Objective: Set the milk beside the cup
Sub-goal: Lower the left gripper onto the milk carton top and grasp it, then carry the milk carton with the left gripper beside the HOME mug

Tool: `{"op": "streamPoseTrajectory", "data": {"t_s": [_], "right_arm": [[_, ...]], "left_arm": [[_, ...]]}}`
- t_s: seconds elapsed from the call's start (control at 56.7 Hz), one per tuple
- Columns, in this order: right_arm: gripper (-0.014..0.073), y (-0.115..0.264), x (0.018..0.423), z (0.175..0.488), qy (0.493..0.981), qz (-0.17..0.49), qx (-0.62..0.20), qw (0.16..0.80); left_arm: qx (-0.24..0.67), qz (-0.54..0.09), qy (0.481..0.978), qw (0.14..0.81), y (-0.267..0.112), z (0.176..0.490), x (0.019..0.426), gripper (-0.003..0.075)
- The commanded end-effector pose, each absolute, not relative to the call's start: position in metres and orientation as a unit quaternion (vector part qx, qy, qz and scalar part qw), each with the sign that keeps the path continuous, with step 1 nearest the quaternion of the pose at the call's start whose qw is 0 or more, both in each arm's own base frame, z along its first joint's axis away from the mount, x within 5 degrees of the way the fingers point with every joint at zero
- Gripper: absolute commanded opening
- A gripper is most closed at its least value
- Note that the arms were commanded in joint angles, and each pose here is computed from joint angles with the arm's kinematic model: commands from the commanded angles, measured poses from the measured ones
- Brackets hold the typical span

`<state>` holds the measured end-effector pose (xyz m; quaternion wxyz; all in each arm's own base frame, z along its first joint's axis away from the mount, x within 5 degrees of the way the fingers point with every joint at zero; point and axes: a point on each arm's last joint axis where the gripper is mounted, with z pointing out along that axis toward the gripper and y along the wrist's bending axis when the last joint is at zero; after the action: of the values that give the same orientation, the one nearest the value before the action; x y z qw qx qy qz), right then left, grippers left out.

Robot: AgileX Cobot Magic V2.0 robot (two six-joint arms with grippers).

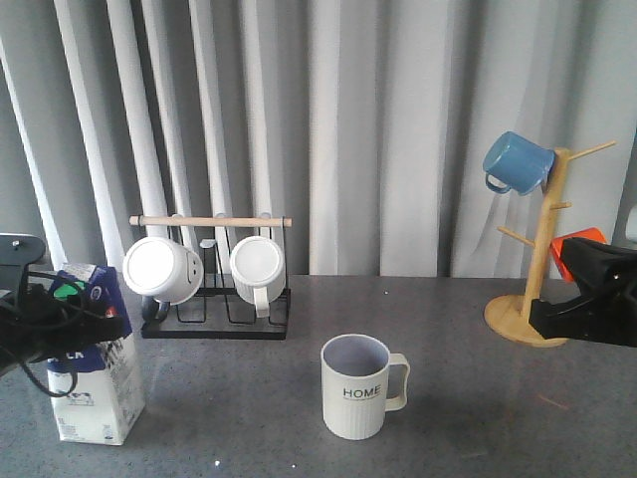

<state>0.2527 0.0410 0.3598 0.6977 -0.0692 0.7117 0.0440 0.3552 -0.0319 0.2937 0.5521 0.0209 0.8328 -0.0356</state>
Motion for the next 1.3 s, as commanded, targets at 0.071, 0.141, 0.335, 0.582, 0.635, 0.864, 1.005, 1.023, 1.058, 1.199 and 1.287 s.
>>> {"op": "streamPoseTrajectory", "data": {"t_s": [0.071,0.141,0.335,0.582,0.635,0.864,1.005,1.023,1.058,1.199,1.287], "right_arm": [[-0.0008,0.038,0.248,0.382,0.667,0.043,-0.065,0.741],[-0.0008,0.038,0.248,0.382,0.667,0.043,-0.065,0.741],[-0.0008,0.038,0.248,0.382,0.667,0.043,-0.065,0.741],[-0.0008,0.038,0.248,0.382,0.667,0.043,-0.065,0.741],[-0.0008,0.038,0.248,0.382,0.667,0.043,-0.065,0.741],[-0.0008,0.038,0.248,0.382,0.667,0.043,-0.065,0.741],[-0.0008,0.038,0.248,0.382,0.667,0.043,-0.065,0.741],[-0.0008,0.038,0.248,0.382,0.667,0.043,-0.065,0.741],[-0.0008,0.038,0.248,0.382,0.667,0.043,-0.065,0.741],[-0.0008,0.038,0.248,0.382,0.667,0.043,-0.065,0.741],[-0.0008,0.038,0.248,0.382,0.667,0.043,-0.065,0.741]], "left_arm": [[0.03,-0.041,0.766,0.641,-0.064,0.345,0.339,0.0142],[0.019,-0.035,0.759,0.65,-0.08,0.346,0.335,0.0143],[-0.051,-0.021,0.758,0.65,-0.124,0.337,0.33,0.0144],[-0.009,-0.058,0.76,0.648,-0.193,0.328,0.341,0.0146],[-0.009,-0.058,0.757,0.651,-0.2,0.328,0.343,0.0146],[0.001,-0.067,0.75,0.658,-0.225,0.328,0.343,0.0146],[-0.004,-0.058,0.749,0.66,-0.229,0.324,0.346,0.0146],[-0.006,-0.057,0.749,0.66,-0.228,0.324,0.347,0.0146],[-0.006,-0.054,0.75,0.659,-0.229,0.322,0.348,0.0146],[-0.002,-0.052,0.754,0.655,-0.231,0.317,0.35,0.0146],[0.001,-0.053,0.755,0.653,-0.232,0.315,0.35,0.0146]]}}
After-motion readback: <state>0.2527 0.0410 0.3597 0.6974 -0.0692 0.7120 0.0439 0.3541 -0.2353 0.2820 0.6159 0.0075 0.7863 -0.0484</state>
